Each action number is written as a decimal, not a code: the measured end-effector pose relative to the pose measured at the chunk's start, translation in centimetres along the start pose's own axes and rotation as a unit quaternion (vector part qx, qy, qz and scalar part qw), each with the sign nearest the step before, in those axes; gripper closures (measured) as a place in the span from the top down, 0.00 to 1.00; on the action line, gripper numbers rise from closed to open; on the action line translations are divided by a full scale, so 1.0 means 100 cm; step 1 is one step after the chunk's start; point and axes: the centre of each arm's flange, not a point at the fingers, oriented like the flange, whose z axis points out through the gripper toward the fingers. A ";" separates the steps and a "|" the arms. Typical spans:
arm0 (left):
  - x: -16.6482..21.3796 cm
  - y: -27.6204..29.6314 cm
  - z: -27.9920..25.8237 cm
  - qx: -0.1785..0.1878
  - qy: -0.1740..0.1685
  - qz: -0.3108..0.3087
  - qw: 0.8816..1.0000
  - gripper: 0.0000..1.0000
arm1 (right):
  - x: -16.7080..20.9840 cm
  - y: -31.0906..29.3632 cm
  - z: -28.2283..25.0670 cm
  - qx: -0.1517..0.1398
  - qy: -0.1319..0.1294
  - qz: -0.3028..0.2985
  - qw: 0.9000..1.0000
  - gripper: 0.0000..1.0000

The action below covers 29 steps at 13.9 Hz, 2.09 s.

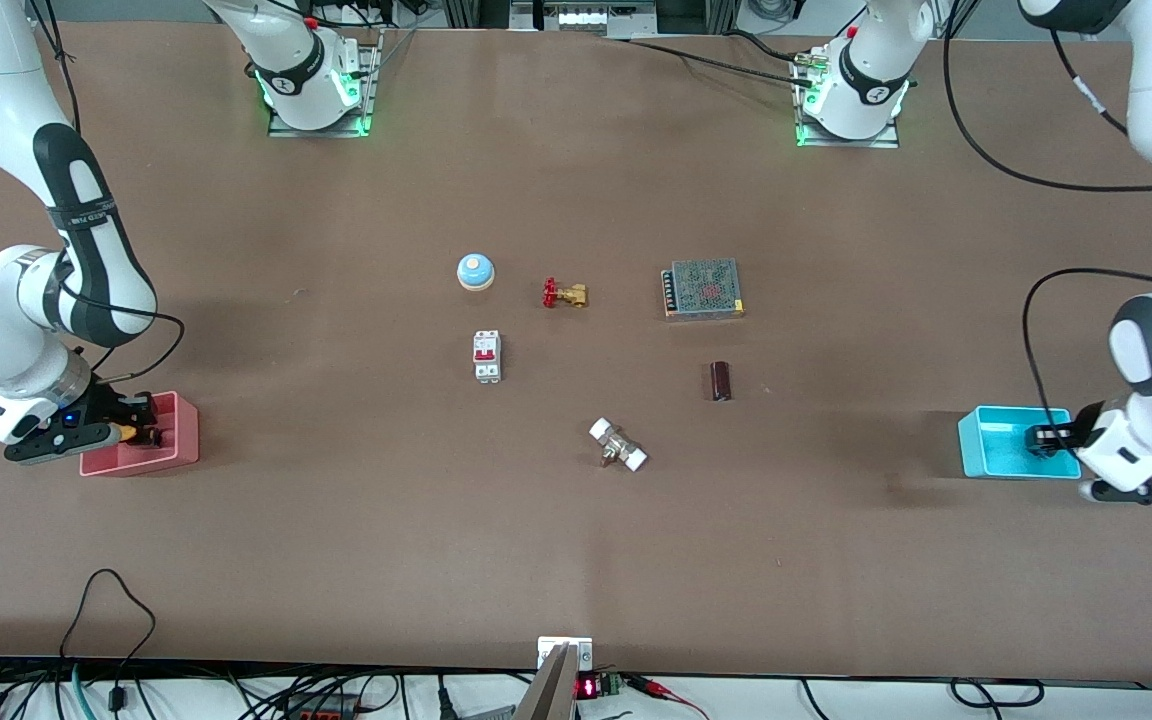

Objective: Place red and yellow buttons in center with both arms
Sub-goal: 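Lift the yellow button with the right gripper while the left gripper lifts the red, then carry the yellow button centerward with the right gripper while the left gripper follows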

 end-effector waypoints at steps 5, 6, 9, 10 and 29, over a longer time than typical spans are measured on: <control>-0.003 0.067 -0.041 -0.028 -0.031 0.009 0.999 0.47 | 0.008 0.005 -0.027 0.008 -0.010 -0.009 1.000 0.36; -0.003 0.086 -0.039 -0.035 -0.039 0.003 0.999 0.47 | 0.010 0.007 -0.051 0.017 -0.023 -0.009 1.000 0.36; -0.010 0.144 -0.024 -0.050 -0.064 -0.032 0.996 0.47 | 0.015 -0.007 -0.154 0.048 -0.052 -0.002 0.997 0.36; -0.014 0.161 -0.017 -0.053 -0.071 -0.045 0.995 0.47 | 0.015 -0.023 -0.186 0.058 -0.065 0.012 0.996 0.36; -0.063 0.275 0.086 -0.066 -0.038 -0.121 0.990 0.83 | -0.021 -0.376 -0.062 0.087 -0.038 0.090 0.991 0.36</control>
